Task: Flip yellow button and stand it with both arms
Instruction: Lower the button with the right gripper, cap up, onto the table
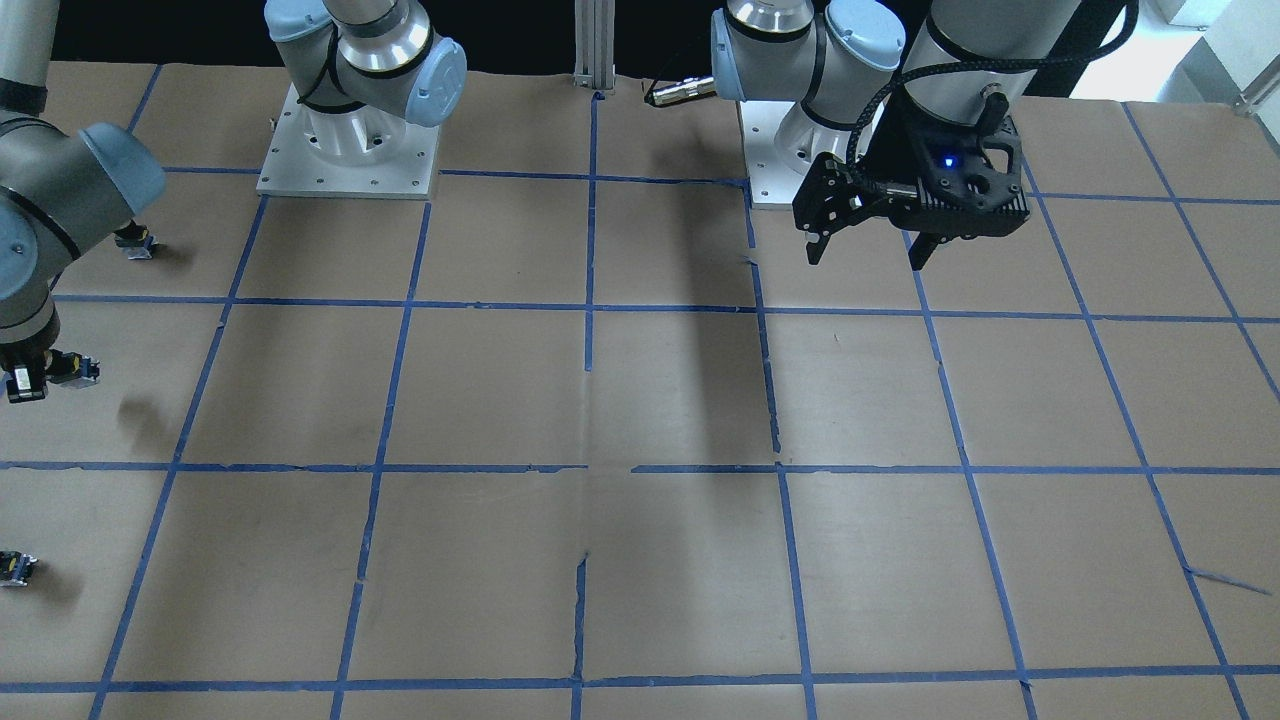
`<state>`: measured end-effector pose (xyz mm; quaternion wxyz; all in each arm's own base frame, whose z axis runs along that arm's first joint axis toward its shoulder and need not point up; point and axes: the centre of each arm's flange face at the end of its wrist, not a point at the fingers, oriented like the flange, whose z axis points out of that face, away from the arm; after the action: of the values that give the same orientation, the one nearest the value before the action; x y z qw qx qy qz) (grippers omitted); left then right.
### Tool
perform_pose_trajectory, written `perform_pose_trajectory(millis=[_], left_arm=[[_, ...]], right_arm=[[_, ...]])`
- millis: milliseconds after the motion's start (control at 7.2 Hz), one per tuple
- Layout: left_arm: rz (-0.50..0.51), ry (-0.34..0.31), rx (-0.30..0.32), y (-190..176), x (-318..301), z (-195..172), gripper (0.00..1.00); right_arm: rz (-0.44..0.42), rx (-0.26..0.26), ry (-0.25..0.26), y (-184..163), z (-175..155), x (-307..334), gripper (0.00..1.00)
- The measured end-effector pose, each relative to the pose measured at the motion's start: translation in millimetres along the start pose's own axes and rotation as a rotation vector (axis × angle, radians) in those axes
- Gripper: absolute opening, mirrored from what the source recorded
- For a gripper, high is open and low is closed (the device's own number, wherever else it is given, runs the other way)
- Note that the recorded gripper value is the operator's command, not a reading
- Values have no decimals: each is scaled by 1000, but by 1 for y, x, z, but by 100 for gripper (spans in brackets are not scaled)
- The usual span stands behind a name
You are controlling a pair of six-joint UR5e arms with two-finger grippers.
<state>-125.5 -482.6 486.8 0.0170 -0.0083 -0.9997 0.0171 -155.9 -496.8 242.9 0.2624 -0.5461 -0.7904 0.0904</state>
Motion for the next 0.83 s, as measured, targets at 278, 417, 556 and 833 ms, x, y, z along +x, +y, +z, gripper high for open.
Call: perform_pose_trajectory(millis=[278, 417, 556, 833], left_arm=[[-7, 4, -1, 0, -2, 1, 100], [-8, 3, -2, 0, -2, 1, 100], [-8, 2, -3, 0, -3, 1, 100], [-9, 1, -2, 0, -3, 0, 100]], right_arm=[[36, 56, -4, 12, 10, 5, 2], [43, 74, 0, 14, 14, 6, 2], [45, 83, 6, 15, 16, 7, 2], [54, 96, 9, 15, 18, 6, 3]])
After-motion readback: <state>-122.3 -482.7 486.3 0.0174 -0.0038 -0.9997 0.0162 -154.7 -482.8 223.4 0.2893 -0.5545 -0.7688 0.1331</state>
